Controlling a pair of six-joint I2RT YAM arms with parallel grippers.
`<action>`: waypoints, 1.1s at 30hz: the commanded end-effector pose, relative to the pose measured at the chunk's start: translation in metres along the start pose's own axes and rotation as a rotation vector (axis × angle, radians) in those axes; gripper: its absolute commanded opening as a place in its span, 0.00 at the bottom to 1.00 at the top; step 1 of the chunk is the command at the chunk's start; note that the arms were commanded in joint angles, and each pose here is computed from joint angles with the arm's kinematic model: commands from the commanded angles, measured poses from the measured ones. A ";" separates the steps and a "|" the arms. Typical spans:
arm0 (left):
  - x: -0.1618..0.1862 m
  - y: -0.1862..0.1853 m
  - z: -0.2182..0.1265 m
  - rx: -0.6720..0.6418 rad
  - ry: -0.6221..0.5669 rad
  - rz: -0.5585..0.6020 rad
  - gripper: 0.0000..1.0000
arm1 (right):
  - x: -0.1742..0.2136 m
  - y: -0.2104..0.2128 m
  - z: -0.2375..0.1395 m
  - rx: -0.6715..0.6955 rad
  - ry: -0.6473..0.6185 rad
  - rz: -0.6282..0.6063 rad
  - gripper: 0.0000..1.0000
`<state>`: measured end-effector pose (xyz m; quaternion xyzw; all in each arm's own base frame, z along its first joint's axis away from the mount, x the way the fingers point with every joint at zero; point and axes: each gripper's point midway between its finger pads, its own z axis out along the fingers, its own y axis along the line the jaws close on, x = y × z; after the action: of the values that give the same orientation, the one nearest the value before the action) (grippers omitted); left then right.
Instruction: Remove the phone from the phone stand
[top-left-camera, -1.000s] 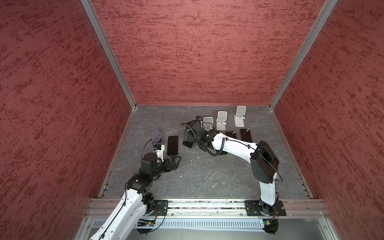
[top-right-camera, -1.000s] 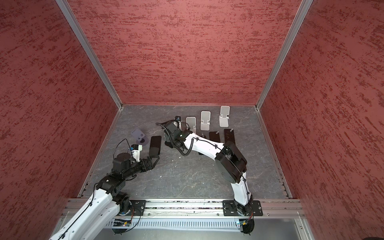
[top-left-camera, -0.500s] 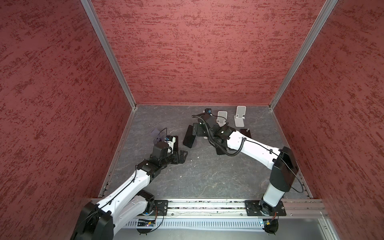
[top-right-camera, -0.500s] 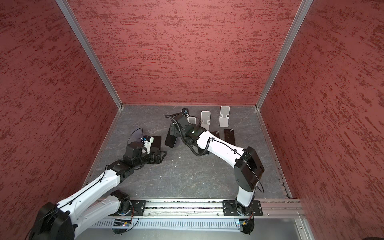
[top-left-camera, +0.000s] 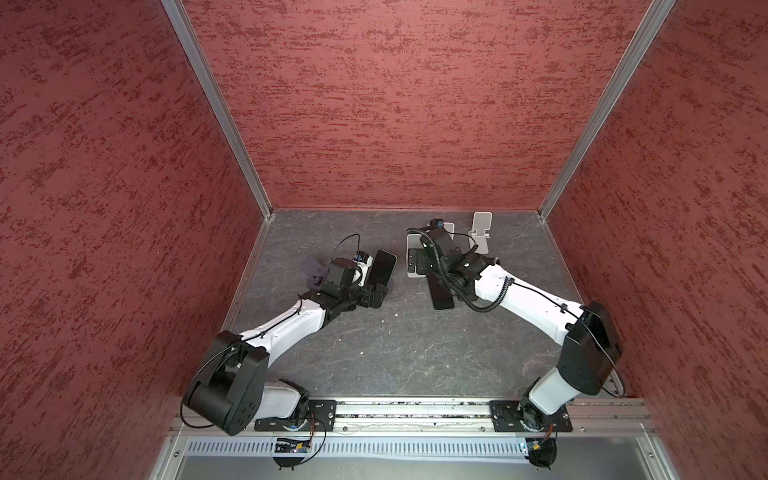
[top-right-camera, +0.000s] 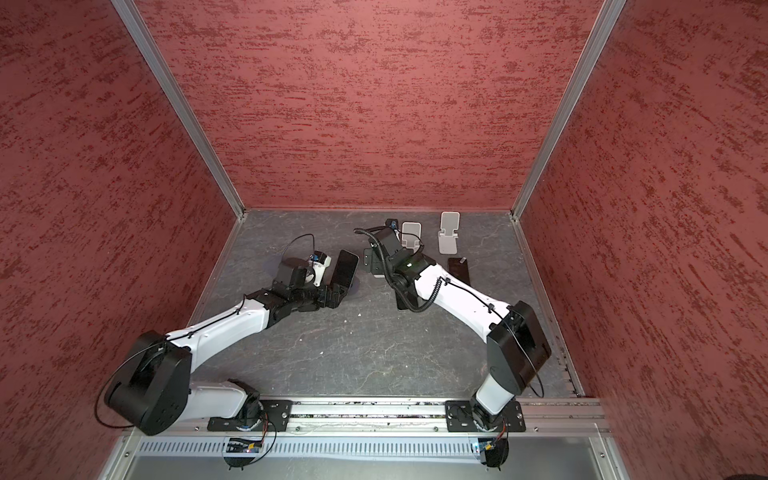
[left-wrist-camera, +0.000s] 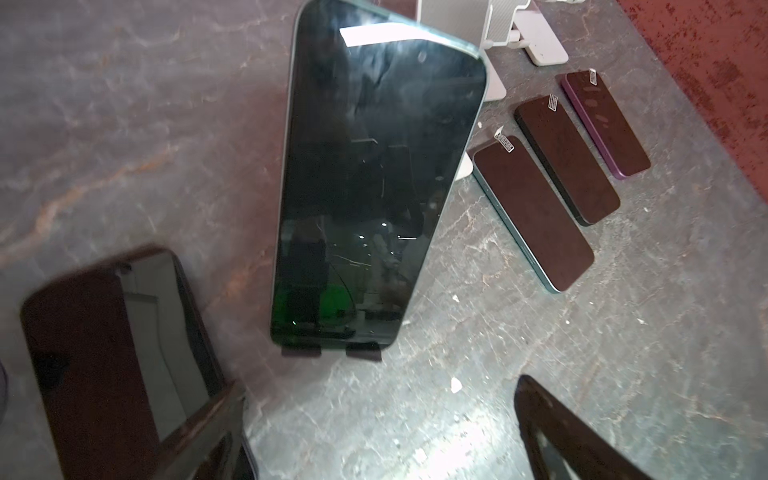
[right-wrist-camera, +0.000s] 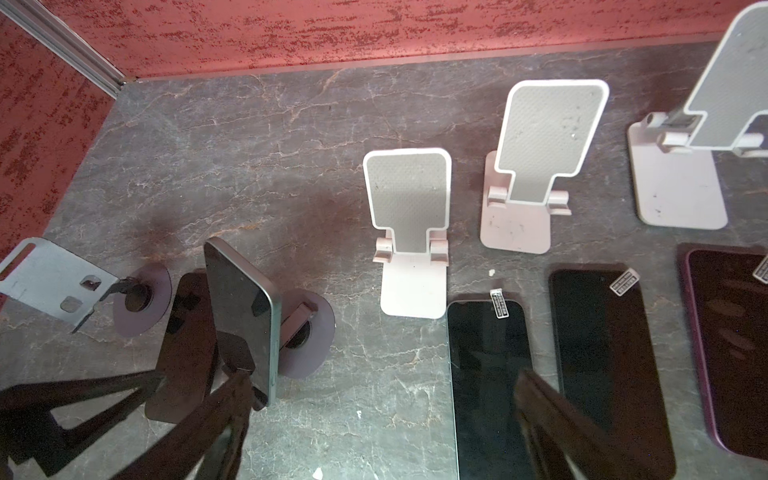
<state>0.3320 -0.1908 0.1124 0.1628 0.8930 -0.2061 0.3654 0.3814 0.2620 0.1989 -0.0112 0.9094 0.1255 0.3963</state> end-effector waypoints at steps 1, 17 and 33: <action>-0.023 -0.001 0.004 -0.009 -0.065 0.125 0.99 | -0.010 0.000 -0.010 -0.035 -0.030 0.004 0.99; -0.045 0.001 0.036 0.001 -0.057 0.201 0.99 | -0.010 -0.022 -0.019 -0.039 -0.068 0.040 0.99; -0.047 0.010 0.055 -0.122 -0.023 0.242 0.99 | -0.007 -0.027 -0.011 -0.038 -0.053 0.044 0.99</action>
<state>0.3937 -0.2148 0.1086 0.2388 0.8739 -0.1390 0.3998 0.3787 0.2326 0.2012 0.0040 0.9008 0.1421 0.4102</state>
